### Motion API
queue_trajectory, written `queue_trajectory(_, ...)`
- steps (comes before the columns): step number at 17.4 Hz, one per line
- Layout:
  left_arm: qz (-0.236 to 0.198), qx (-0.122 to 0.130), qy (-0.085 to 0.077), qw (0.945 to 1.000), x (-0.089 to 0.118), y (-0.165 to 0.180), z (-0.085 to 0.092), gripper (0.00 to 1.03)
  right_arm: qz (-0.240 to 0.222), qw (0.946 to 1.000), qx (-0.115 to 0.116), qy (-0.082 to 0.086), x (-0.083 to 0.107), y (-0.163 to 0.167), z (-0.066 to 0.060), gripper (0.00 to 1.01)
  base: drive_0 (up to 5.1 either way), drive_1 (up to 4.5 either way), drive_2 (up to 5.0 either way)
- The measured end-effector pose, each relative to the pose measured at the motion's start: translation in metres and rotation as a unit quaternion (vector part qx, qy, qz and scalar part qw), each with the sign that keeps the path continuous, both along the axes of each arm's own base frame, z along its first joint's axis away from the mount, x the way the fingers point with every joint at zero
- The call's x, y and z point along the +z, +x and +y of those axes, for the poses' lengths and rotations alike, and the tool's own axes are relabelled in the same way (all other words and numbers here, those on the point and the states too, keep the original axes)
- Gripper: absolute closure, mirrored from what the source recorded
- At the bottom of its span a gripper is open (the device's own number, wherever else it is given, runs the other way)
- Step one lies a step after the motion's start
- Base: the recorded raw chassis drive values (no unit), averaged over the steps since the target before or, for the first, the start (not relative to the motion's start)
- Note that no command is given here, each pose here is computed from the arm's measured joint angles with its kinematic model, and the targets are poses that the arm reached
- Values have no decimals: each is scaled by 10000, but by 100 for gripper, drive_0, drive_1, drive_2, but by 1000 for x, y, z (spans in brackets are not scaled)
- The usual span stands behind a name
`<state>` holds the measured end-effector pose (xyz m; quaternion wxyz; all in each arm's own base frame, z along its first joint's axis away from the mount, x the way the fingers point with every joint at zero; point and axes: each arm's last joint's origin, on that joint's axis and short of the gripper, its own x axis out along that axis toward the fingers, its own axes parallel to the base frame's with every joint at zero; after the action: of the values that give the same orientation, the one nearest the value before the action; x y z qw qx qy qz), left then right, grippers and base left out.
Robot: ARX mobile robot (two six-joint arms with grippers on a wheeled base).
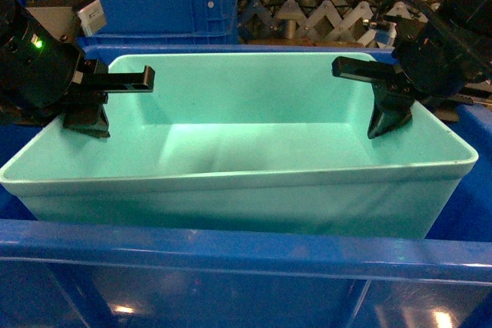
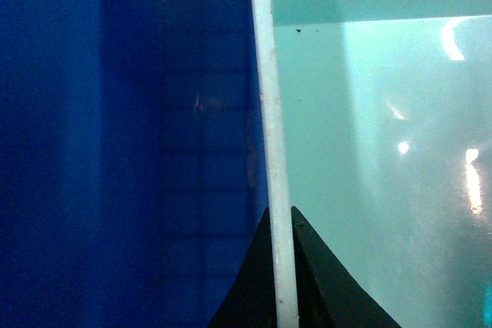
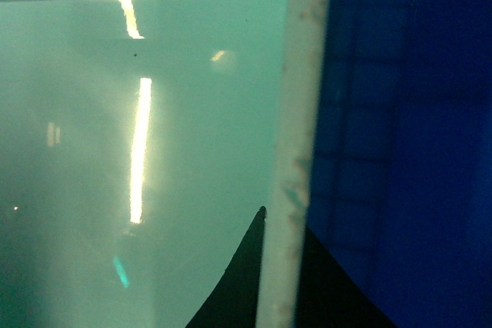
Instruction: Stack blue boxes stably on right
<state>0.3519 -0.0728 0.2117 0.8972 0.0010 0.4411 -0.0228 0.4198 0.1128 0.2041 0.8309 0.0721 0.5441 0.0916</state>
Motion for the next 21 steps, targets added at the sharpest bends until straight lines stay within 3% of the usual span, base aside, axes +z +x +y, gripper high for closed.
queue_trajectory(6,-28,-177,87,9998,-1,2,1,101,126,9999,-71,34,-2,-4,-1,91,0,0,0)
queue_trajectory(8,-7,-259,141,9996,-1,1,1,86,136,9997,-158,96,-2,-4,-1,72,0,0,0)
queue_trajectory(11,-25,-446,78,9990,0,1,-4,58,135,9996,-142,220,2,-5,3,45,0,0,0)
queue_trajectory(15,-36,-505,46,9987,1,2,-5,17,133,9993,-79,334,4,-7,9,3,0,0,0)
queue_trajectory(17,-38,-518,58,9986,1,2,-5,3,136,9993,-84,335,4,-7,9,4,0,0,0)
queue_trajectory(20,-41,-528,66,9986,1,2,-5,5,133,9993,-85,334,4,-7,9,3,0,0,0)
queue_trajectory(21,-1220,-409,128,9916,-4,8,-7,11,-1215,9924,-109,145,-3,-2,11,9,0,0,0)
